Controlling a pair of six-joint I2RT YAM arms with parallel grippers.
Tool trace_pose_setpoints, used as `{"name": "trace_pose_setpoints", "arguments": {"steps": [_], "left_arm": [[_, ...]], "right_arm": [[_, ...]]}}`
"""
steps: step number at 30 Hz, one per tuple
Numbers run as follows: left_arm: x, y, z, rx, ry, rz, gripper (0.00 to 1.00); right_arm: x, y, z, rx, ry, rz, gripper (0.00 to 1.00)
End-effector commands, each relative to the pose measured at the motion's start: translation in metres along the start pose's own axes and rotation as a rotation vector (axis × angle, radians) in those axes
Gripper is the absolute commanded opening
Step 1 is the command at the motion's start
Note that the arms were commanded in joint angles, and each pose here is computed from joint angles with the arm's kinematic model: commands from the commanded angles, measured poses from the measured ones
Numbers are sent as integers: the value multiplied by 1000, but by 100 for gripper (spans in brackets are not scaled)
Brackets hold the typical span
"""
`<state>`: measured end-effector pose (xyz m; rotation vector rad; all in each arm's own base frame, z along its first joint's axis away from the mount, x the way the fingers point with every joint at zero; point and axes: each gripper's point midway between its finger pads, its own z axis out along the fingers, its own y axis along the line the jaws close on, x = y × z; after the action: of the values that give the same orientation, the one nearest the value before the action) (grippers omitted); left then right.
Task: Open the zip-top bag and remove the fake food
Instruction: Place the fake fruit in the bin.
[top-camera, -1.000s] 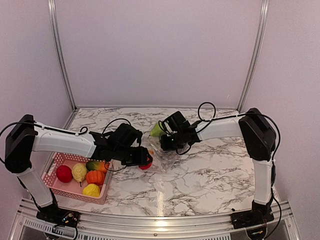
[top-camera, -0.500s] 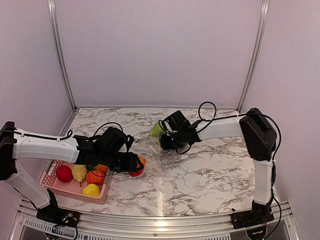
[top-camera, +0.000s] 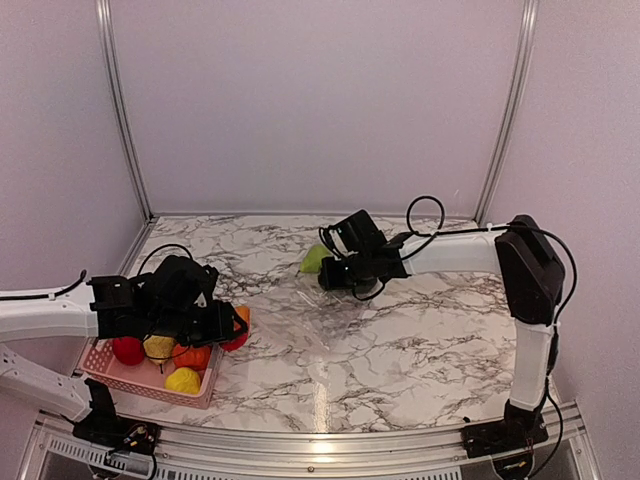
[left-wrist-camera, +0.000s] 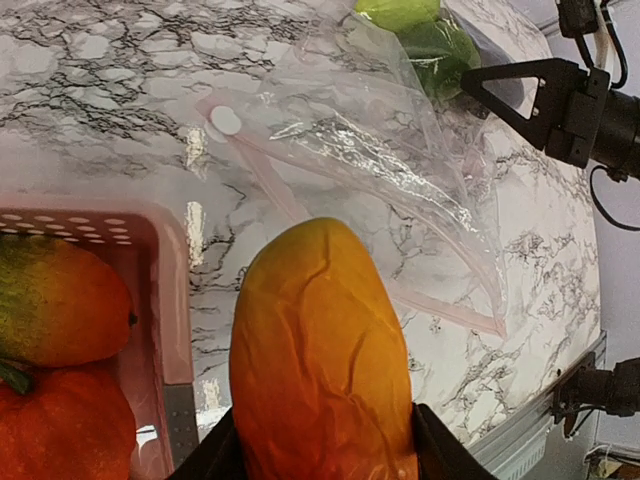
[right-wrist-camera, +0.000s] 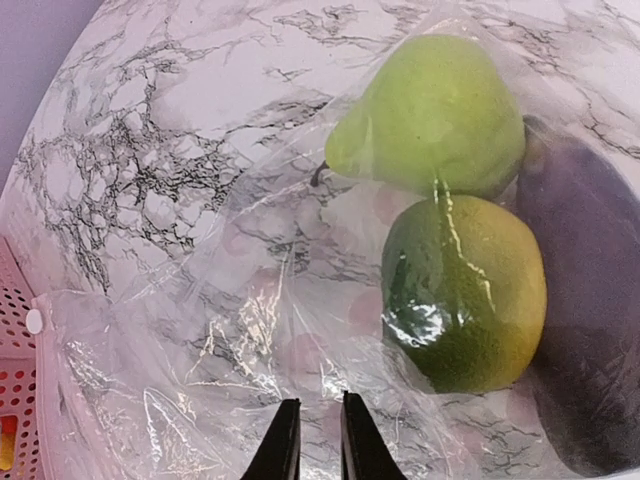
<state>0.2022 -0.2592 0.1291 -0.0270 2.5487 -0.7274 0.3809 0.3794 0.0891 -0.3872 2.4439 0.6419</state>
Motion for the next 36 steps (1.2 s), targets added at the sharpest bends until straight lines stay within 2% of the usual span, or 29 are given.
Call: {"name": "trace_pose_setpoints", "arguments": {"steps": [1, 6, 9, 15, 20, 27, 36], "left_arm": [[-8, 41, -21, -150, -110, -117, 46], [-9, 72, -41, -194, -210, -294, 46], [-2, 83, -48, -182, -220, -384, 45], [17, 101, -61, -267, -142, -405, 45], [20, 114, -78, -250, -189, -514, 45], [33, 135, -96, -345, -160, -542, 46], [37, 157, -109, -434, -202, -589, 48]], "right_arm": [[-22, 23, -19, -56, -64, -20, 14], [-21, 25, -21, -68, -66, -22, 14], [-22, 26, -22, -73, -67, -27, 14], [-22, 28, -22, -86, -72, -23, 15], [-22, 30, -21, -99, -73, -23, 15], [-24, 32, -21, -110, -79, -22, 16], [-22, 32, -24, -120, -86, -14, 16]]}}
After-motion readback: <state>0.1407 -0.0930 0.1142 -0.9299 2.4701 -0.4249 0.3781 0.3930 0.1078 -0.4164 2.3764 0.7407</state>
